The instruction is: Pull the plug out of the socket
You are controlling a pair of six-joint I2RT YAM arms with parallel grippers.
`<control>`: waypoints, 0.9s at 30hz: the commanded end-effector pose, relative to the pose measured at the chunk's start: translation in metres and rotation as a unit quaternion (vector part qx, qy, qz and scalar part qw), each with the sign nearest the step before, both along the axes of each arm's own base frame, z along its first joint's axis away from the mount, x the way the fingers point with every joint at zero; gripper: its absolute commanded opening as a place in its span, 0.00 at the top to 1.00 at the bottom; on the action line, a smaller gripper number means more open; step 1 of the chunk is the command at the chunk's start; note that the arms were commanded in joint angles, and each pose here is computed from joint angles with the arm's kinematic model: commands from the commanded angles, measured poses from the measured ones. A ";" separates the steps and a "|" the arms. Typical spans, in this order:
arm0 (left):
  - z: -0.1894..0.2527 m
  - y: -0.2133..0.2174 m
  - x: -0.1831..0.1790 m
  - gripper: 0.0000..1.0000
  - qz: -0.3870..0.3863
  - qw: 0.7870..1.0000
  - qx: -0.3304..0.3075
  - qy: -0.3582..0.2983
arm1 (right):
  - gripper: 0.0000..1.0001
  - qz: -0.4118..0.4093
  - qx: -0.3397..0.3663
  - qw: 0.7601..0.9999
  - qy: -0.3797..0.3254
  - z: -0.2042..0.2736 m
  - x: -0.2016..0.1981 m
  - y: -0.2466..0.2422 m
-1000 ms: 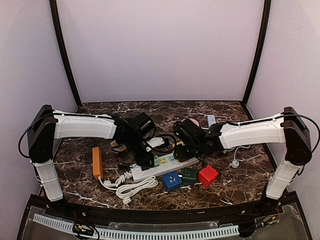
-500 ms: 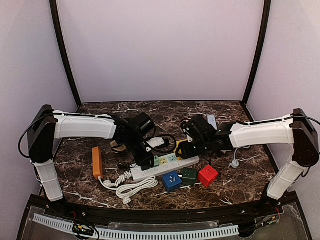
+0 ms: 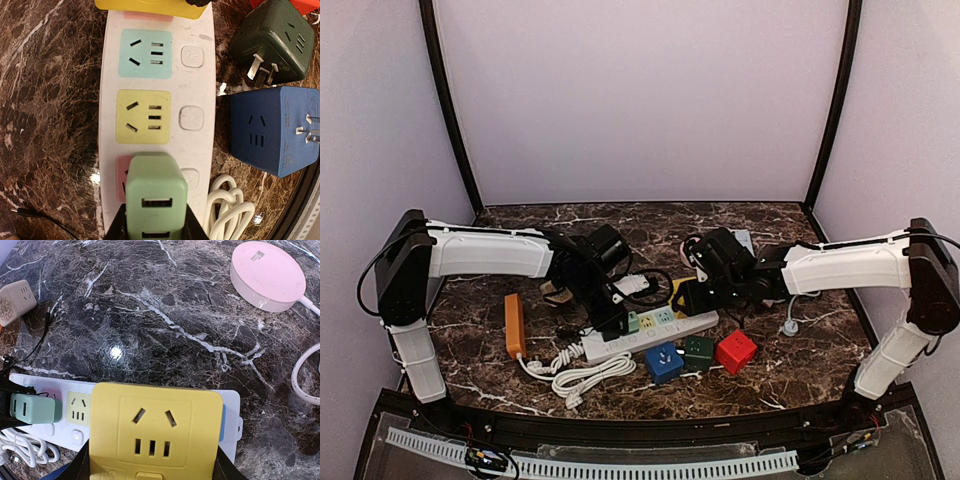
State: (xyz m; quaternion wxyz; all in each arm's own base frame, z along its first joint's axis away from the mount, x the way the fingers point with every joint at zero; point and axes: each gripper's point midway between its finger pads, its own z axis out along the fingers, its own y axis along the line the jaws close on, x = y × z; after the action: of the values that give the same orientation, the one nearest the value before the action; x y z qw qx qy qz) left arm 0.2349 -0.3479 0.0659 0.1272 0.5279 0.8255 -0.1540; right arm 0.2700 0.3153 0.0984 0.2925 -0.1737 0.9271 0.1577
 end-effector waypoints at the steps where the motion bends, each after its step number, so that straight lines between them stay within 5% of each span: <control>1: -0.011 0.000 -0.006 0.99 -0.003 1.000 0.012 0.019 | 1.00 0.027 0.080 0.996 -0.010 0.026 0.001 0.034; 23: -0.004 -0.001 0.002 0.99 0.013 1.000 0.006 -0.002 | 1.00 -0.088 0.019 0.991 -0.103 0.065 0.023 -0.069; 27: 0.004 -0.005 0.004 0.83 0.017 1.000 -0.013 -0.012 | 1.00 -0.097 0.003 0.991 -0.093 0.054 0.035 -0.082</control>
State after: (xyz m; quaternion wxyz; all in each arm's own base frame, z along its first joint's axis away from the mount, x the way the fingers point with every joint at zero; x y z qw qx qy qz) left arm 0.2364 -0.3486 0.0661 0.1293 0.5233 0.8285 -0.1521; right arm 0.2926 0.2493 0.1573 0.3878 -0.1044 0.9055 0.1373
